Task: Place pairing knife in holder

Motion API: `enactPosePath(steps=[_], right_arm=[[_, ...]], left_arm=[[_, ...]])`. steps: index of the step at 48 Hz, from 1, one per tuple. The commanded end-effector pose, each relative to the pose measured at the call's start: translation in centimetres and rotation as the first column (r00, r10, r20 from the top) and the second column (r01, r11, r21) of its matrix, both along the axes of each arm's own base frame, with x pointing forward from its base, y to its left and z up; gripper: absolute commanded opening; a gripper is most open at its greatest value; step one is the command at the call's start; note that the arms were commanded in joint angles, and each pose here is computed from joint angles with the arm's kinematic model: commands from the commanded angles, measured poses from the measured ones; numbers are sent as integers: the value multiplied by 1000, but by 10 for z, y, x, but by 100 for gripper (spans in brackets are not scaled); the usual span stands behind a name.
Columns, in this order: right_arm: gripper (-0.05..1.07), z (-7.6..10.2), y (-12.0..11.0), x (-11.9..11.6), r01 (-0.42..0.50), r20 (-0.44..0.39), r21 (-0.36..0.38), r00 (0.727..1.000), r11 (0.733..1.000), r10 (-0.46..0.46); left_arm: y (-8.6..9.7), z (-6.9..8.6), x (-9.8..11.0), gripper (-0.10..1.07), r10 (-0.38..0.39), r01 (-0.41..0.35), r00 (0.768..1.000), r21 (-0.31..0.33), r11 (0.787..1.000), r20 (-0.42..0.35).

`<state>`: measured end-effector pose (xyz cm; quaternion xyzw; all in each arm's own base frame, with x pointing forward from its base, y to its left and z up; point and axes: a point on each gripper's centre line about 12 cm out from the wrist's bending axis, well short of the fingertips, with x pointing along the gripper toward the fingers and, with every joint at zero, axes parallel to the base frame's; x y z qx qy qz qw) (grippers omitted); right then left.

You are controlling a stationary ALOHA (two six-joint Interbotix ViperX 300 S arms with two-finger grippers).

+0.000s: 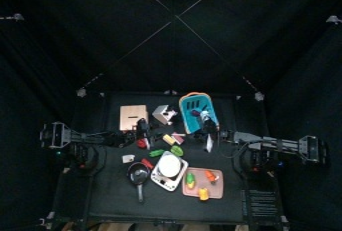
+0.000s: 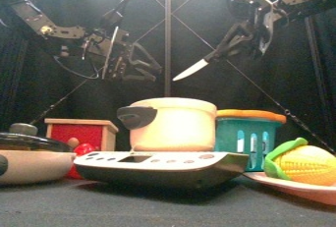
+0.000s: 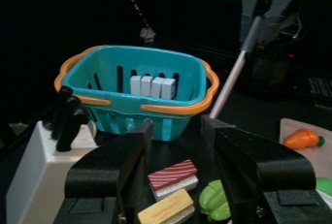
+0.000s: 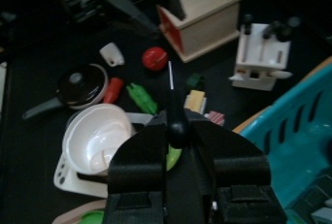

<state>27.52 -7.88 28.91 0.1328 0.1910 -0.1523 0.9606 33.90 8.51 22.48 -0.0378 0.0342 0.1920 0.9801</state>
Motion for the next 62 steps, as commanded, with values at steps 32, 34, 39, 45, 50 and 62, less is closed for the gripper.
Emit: enactPosePath(steps=[32,34,39,45,50,62], right_arm=[[47,-15,-99,34,251,-117,73,963,965,-242],[47,-16,-103,34,258,-134,74,960,963,-246],[47,-17,-106,35,256,-161,65,957,965,-243],[47,-16,-108,36,257,-160,59,956,965,-245],[47,-16,-111,35,265,-161,57,954,962,-253],[47,-17,-119,33,285,-161,57,949,957,-272]], left_arm=[[96,-24,-28,82,356,-358,934,-124,926,-38],[97,-27,-25,82,355,-358,934,-123,926,-44],[99,-37,-21,82,352,-359,933,-122,925,-72],[101,-45,-17,82,352,-361,931,-120,925,-93],[102,-49,-16,82,353,-364,930,-121,924,-103],[103,-49,-16,82,354,-365,929,-120,923,-104]])
